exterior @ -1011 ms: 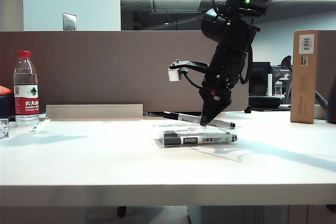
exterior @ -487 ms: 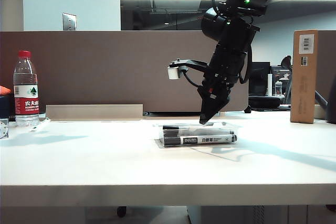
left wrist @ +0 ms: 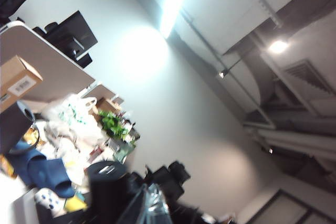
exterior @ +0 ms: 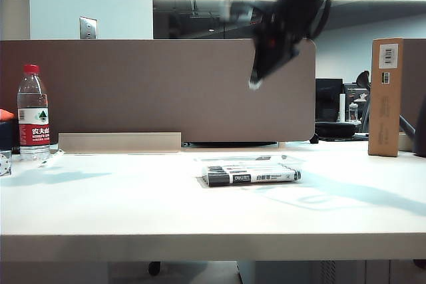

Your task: Pick up the markers scattered on the table and put them into the packaging box, making sure the markers fit the shape of the box's grooves.

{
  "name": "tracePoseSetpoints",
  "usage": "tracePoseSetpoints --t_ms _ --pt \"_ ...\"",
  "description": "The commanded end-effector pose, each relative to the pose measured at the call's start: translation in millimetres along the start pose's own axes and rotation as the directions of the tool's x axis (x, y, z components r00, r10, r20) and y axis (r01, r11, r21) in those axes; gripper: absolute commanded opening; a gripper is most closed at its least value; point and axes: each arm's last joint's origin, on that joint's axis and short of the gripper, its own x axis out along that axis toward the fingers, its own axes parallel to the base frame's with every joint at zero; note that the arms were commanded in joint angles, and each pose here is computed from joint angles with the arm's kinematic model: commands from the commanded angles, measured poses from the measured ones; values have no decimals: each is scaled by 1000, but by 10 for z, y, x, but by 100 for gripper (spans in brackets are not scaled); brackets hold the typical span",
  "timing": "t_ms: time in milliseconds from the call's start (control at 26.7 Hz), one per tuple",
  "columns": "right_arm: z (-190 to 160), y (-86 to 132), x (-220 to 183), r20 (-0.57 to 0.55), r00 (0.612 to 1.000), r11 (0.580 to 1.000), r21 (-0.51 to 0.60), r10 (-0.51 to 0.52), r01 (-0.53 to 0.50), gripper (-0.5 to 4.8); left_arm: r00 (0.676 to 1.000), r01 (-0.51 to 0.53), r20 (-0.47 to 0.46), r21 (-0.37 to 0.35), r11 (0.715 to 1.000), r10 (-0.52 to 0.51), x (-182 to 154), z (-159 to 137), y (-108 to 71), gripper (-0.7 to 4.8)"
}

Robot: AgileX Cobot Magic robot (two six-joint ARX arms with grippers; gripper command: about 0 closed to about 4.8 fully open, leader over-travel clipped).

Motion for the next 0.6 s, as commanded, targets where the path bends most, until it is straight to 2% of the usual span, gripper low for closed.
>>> tracePoseSetpoints --t_ms 37,75,150,299,337,449,487,561,599 --pt "12 56 -355 83 984 963 210 156 -170 -4 992 -5 -123 44 999 11 -5 -52 -65 -4" --pt "17 81 -464 102 979 950 241 178 -198 -5 988 -13 -152 40 999 19 -20 -89 -78 -4" --pt "28 121 -639 115 981 949 257 159 -184 -5 983 -20 -181 51 998 29 -50 -173 -120 -3" --pt "16 210 -987 102 995 940 340 -1 -34 -5 971 -25 -233 108 994 50 -170 -441 -259 -3" --pt "-48 263 -1143 78 994 901 433 -77 36 -5 968 -36 -243 104 994 61 -243 -578 -290 -3" --pt "-185 365 -1296 41 987 835 540 -152 106 -5 959 -63 -271 69 996 79 -374 -827 -259 -4" --pt "-274 495 -1323 28 984 807 577 -175 127 -5 965 -77 -247 45 996 85 -452 -999 -239 -3" --pt "-449 805 -1288 12 978 799 579 -211 165 -5 986 -94 -139 9 996 94 -601 -1458 -242 -3" --pt "-528 902 -1285 43 978 800 583 -205 142 -5 988 -126 -92 -5 992 125 -692 -1642 -228 -3"
